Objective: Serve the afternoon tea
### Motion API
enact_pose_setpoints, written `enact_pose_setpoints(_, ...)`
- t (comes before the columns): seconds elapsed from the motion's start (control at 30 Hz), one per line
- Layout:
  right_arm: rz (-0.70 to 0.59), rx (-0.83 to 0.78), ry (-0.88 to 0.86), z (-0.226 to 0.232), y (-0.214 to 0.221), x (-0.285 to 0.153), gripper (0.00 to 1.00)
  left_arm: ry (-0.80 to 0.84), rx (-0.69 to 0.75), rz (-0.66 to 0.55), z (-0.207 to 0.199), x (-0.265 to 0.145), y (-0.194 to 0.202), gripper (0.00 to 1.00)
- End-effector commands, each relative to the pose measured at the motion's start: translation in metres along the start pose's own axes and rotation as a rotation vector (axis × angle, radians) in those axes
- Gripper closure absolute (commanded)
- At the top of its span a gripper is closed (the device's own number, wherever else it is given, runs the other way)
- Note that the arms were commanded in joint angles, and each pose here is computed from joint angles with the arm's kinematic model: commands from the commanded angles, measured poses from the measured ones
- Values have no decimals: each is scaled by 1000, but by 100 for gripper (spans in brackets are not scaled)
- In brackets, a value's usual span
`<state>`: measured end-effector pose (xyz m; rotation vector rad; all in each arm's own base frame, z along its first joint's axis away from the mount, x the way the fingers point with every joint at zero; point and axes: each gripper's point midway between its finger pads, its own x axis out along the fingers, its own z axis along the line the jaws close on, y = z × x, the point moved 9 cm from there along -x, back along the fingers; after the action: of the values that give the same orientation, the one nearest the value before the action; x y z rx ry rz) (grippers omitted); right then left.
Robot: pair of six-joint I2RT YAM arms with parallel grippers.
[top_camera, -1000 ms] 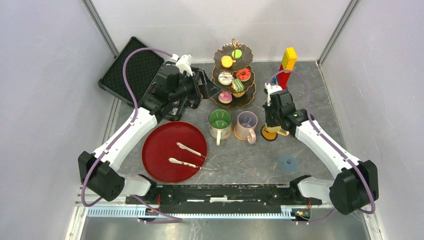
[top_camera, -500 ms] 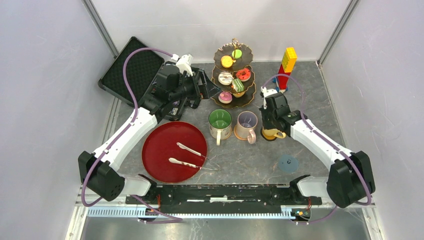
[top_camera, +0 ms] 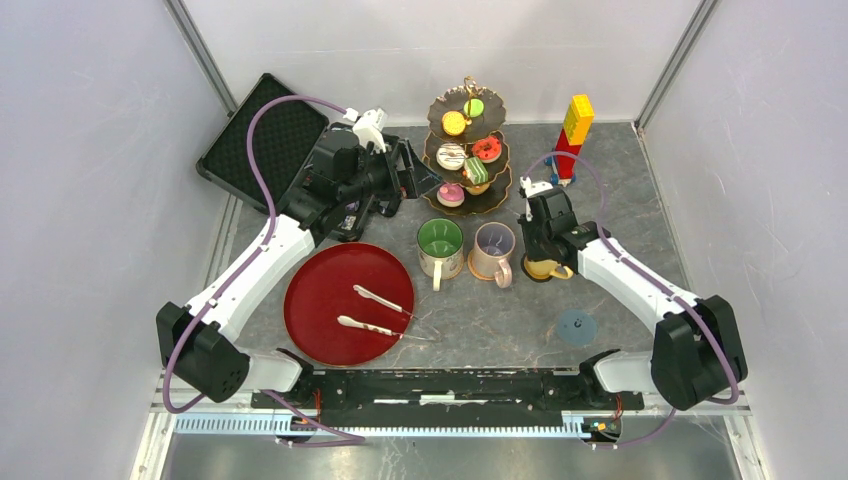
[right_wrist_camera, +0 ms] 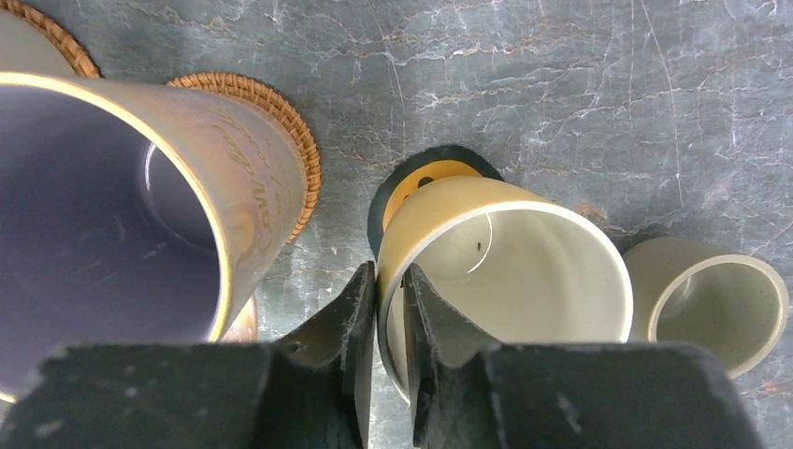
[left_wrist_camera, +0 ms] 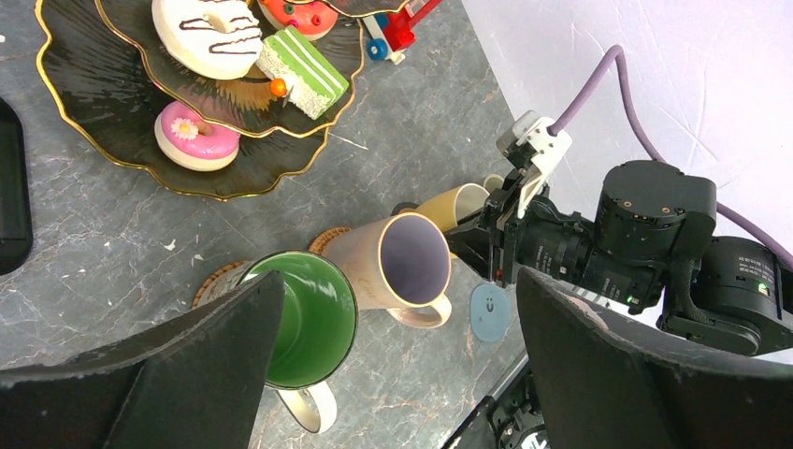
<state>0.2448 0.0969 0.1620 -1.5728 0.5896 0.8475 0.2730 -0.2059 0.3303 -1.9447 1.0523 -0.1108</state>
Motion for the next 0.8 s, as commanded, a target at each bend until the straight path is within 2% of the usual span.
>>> enact_pose_setpoints(0.0, -83, -1, 13, 2, -16, -3, 74, 39, -13, -30, -7, -2, -9, 0)
enact_pose_setpoints(0.2, -145, 0, 27, -2, -36, -28, 59, 40, -14, -33, -8, -2, -10, 0)
enact_pose_setpoints(0.37, -211, 8, 146, -18, -44, -66, 44, 37, -11, -38, -8, -4, -10, 0)
enact_pose_setpoints(0.5, -274, 56, 316, -40, -29, -94, 29, 43, -11, -42, -9, -6, -11, 0)
enact_pose_setpoints(0.63, -282, 133, 499, -65, 1, -97, 19, 48, -11, -48, -10, -7, -11, 0)
enact_pose_setpoints(0.7, -259, 196, 511, -84, 12, -89, 18, 48, -11, -50, -10, -7, -11, 0)
enact_pose_setpoints(0.77, -235, 237, 428, -96, 17, -77, 17, 45, -11, -48, -9, -6, -11, 0)
